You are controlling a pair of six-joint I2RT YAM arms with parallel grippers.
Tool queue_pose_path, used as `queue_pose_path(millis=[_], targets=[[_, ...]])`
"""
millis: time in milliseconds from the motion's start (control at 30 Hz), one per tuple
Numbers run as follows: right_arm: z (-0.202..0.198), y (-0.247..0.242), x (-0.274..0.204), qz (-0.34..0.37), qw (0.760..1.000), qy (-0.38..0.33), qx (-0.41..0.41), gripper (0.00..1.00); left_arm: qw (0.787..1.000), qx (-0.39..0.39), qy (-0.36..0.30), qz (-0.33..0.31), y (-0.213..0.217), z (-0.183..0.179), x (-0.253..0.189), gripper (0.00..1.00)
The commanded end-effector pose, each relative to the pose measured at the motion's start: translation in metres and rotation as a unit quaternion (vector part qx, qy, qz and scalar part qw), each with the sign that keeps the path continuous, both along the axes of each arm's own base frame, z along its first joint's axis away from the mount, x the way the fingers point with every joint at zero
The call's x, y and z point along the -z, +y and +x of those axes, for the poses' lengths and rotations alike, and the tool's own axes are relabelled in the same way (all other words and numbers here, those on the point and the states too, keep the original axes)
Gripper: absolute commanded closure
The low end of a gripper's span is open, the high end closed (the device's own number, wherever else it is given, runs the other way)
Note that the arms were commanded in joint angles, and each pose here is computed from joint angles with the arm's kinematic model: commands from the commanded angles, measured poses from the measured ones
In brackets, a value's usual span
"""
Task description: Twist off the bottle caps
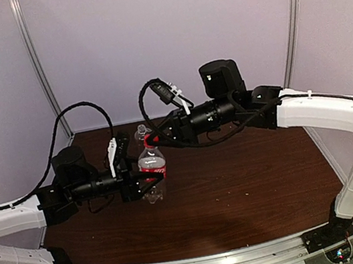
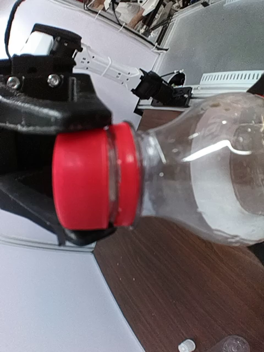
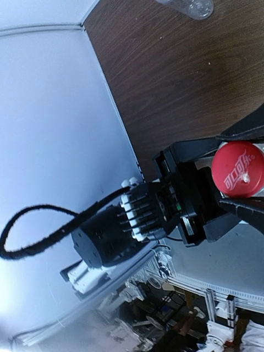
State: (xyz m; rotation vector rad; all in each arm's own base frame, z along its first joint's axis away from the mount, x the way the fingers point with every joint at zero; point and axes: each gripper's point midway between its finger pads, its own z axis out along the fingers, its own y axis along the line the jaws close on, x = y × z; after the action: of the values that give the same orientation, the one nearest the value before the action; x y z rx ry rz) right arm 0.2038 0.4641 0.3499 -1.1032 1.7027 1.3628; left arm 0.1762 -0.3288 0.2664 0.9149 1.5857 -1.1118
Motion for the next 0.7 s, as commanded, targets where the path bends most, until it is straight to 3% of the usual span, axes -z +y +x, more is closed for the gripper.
queue_pose_path(millis=[0,167,300,467,667], targets=[[-0.049,-0.006,-0.010,0.041,0.983,-0.062,-0.166,0.97,0.986,0.141,-0.047,-0.079,-0.006,-0.050,-0.045,0.72],[-0.074,-0.017,-0.009,0.064,0.958,-0.074,-0.271,0.88,0.973,0.203,-0.052,-0.095,-0.003,-0.073,-0.051,0.71],[-0.078,-0.022,-0.012,0.081,0.949,-0.063,-0.299,0.85,0.972,0.209,-0.053,-0.099,-0.002,-0.076,-0.050,0.70],[-0.070,-0.021,-0.011,0.076,0.958,-0.064,-0.269,0.84,0.973,0.201,-0.052,-0.099,-0.004,-0.072,-0.047,0.70],[-0.052,-0.018,-0.016,0.065,0.976,-0.070,-0.194,0.71,0.980,0.174,-0.049,-0.087,-0.006,-0.061,-0.042,0.70]])
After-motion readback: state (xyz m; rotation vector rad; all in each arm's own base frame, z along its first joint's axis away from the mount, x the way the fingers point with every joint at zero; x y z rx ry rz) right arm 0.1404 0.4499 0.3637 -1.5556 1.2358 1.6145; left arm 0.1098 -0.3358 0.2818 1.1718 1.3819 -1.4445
